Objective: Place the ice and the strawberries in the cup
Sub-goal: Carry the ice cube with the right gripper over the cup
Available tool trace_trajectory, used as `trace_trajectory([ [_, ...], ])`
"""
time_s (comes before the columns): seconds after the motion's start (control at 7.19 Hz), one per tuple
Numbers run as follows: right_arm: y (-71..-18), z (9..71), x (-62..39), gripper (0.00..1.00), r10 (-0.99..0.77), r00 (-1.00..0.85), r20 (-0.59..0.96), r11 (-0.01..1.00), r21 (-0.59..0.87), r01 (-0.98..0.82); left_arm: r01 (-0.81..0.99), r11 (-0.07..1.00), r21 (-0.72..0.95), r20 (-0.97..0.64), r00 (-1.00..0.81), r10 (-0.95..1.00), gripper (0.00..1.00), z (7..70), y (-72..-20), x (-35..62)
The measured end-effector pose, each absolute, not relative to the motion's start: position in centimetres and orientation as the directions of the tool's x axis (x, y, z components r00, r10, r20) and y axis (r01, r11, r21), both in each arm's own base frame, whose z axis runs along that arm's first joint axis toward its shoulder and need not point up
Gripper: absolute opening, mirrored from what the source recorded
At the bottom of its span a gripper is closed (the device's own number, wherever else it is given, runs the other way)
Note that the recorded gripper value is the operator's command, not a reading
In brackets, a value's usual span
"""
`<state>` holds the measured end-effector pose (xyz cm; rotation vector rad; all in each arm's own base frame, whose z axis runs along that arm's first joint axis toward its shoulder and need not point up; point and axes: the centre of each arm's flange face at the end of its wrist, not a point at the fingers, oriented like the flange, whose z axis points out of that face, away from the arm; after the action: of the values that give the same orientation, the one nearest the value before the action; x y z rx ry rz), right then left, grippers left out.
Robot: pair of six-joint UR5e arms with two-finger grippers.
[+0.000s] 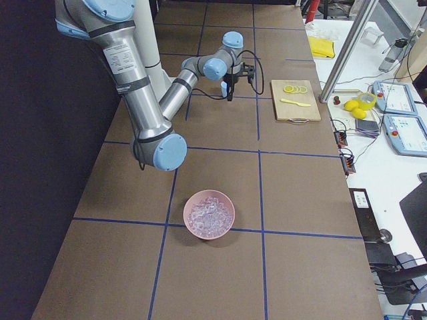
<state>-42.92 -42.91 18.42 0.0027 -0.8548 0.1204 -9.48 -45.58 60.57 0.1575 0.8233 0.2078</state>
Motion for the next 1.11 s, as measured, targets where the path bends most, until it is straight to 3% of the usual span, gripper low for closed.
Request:
trace_trajectory([
  [0.42, -41.6, 11.3, -54.3, 0.0, 0.193, 0.672, 0.715, 0.977, -0.078, -0.198, -0.123, 0.969, 0.213, -0.712, 0.66, 0.24, 1.0, 60.9, -45.4, -9.4],
  [0.83, -41.2, 11.5, -58.9, 0.04, 0.2, 0.695, 0.691, 0.974, -0.061, -0.219, -0.123, 0.97, 0.212, -0.712, 0.66, 0.239, 1.0, 61.0, -45.3, -9.4],
  [0.97, -41.3, 12.0, -59.4, 0.55, 0.199, 0.698, 0.688, 0.974, -0.057, -0.22, -0.123, 0.969, 0.212, -0.712, 0.66, 0.24, 1.0, 60.9, -45.3, -9.4],
  [1.11, -41.3, 12.2, -59.7, 0.99, 0.194, 0.7, 0.687, 0.974, -0.054, -0.218, -0.123, 0.969, 0.213, -0.711, 0.66, 0.24, 1.0, 60.9, -45.3, -9.4],
])
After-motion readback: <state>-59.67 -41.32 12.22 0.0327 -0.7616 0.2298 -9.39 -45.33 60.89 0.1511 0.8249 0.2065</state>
